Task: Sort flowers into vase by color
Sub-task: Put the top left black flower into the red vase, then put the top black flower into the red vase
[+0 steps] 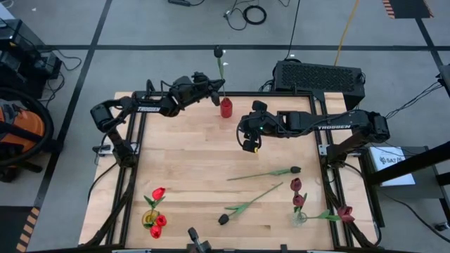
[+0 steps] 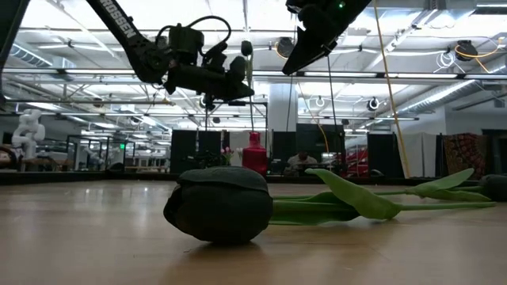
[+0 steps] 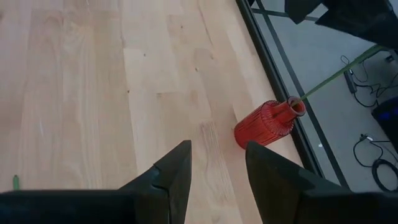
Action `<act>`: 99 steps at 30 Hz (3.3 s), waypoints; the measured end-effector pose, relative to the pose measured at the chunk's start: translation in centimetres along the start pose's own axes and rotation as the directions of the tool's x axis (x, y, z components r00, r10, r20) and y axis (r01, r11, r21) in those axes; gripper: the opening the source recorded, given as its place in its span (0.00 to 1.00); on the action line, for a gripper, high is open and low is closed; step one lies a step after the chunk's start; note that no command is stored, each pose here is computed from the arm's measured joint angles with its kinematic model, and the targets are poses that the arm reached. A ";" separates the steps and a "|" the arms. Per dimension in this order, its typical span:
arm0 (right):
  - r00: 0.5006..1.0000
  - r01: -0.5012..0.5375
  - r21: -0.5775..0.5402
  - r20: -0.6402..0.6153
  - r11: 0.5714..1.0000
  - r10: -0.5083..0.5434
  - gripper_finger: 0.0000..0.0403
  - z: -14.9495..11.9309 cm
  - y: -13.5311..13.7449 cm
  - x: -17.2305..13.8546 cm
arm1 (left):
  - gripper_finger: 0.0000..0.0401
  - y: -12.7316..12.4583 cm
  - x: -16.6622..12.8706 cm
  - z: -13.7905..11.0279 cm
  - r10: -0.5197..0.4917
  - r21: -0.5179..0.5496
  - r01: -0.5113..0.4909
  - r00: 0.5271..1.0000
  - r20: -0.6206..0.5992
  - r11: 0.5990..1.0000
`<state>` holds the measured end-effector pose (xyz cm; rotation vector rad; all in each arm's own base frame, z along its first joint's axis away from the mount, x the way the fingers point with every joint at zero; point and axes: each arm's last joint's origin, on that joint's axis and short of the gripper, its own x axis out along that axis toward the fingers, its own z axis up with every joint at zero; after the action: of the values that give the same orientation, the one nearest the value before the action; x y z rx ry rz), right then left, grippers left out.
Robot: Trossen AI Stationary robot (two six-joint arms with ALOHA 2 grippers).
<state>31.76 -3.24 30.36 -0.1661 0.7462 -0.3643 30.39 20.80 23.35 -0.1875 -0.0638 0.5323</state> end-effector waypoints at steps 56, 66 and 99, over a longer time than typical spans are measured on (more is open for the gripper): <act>0.994 -0.004 0.018 -0.108 1.000 0.006 0.36 -1.1 0.0 -0.2 | 0.79 -1.3 -1.0 -1.3 0.026 0.044 -0.015 0.969 -0.244 0.999; 0.983 -0.103 0.018 -0.150 0.994 0.105 0.36 -1.5 0.3 -0.3 | 0.77 -2.8 -2.6 -0.8 0.016 -0.037 -0.032 0.924 -0.381 0.999; 0.852 -0.522 -0.056 0.004 0.851 0.523 0.36 -8.0 3.9 5.2 | 0.48 -12.1 -8.9 3.4 -0.237 0.040 0.273 0.890 -0.389 0.961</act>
<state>30.74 -1.76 20.20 -0.0102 0.7506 0.1801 28.41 6.63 28.94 -0.1846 0.3141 0.2267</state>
